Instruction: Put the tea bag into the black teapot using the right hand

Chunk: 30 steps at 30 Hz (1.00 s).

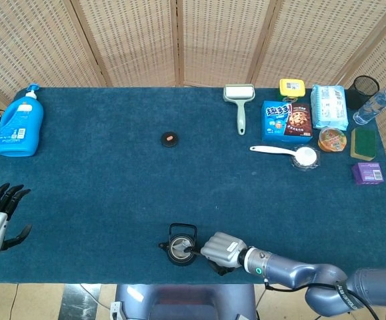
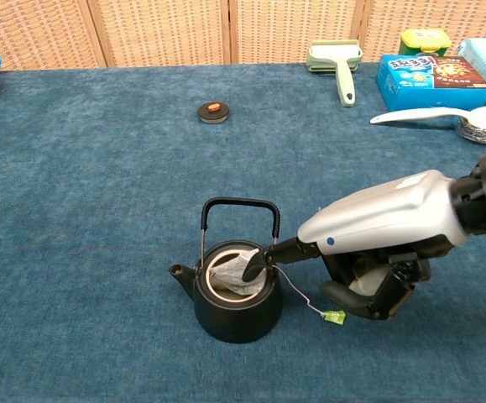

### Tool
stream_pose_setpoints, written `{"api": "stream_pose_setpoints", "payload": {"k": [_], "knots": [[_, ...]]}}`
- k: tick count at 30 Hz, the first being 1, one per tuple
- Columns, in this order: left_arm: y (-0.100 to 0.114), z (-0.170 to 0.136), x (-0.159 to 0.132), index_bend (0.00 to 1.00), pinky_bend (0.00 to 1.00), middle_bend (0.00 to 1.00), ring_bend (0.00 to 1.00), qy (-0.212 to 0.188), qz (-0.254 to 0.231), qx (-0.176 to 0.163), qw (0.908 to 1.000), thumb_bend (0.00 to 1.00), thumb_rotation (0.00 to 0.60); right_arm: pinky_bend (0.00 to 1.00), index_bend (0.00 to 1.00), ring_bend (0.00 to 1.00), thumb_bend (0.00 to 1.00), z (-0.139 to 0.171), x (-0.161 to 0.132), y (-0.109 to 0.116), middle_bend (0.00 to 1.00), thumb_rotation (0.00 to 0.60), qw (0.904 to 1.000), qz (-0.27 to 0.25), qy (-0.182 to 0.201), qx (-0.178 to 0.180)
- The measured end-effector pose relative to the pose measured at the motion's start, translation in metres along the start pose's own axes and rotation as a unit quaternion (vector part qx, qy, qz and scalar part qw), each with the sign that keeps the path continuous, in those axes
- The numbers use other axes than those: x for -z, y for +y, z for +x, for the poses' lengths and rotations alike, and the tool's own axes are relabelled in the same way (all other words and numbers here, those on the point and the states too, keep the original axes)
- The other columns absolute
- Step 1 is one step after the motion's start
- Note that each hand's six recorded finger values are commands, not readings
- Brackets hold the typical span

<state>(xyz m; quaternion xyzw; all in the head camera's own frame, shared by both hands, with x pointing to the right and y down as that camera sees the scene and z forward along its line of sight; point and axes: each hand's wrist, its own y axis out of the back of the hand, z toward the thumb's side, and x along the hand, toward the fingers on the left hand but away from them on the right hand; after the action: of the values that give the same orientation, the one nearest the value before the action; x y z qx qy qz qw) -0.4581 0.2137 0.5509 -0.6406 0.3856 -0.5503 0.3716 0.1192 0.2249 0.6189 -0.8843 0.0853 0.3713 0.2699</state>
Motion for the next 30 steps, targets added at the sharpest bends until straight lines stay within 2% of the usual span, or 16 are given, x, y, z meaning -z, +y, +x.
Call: {"api": "stream_pose_setpoints", "payload": {"k": [9,21,30], "knots": [[0.000,-0.001,0.003,0.14,0.14,0.12,0.00,0.001,-0.003,-0.001,1.0000,0.35,0.600,1.00,0.01,1.00,0.83,-0.005,-0.004,0.001,1.00,0.600,0.9998,0.019,-0.004,0.000],[-0.001,0.001,0.001,0.14,0.14,0.12,0.00,-0.005,-0.007,-0.004,1.0000,0.35,0.600,1.00,0.02,1.00,0.83,0.010,0.000,0.004,1.00,0.600,0.9992,0.023,-0.031,0.003],[0.000,0.001,0.001,0.14,0.14,0.12,0.00,-0.003,-0.007,-0.004,1.0000,0.35,0.600,1.00,0.03,1.00,0.83,0.010,0.003,0.004,1.00,0.600,0.9988,0.027,-0.041,-0.002]]}}
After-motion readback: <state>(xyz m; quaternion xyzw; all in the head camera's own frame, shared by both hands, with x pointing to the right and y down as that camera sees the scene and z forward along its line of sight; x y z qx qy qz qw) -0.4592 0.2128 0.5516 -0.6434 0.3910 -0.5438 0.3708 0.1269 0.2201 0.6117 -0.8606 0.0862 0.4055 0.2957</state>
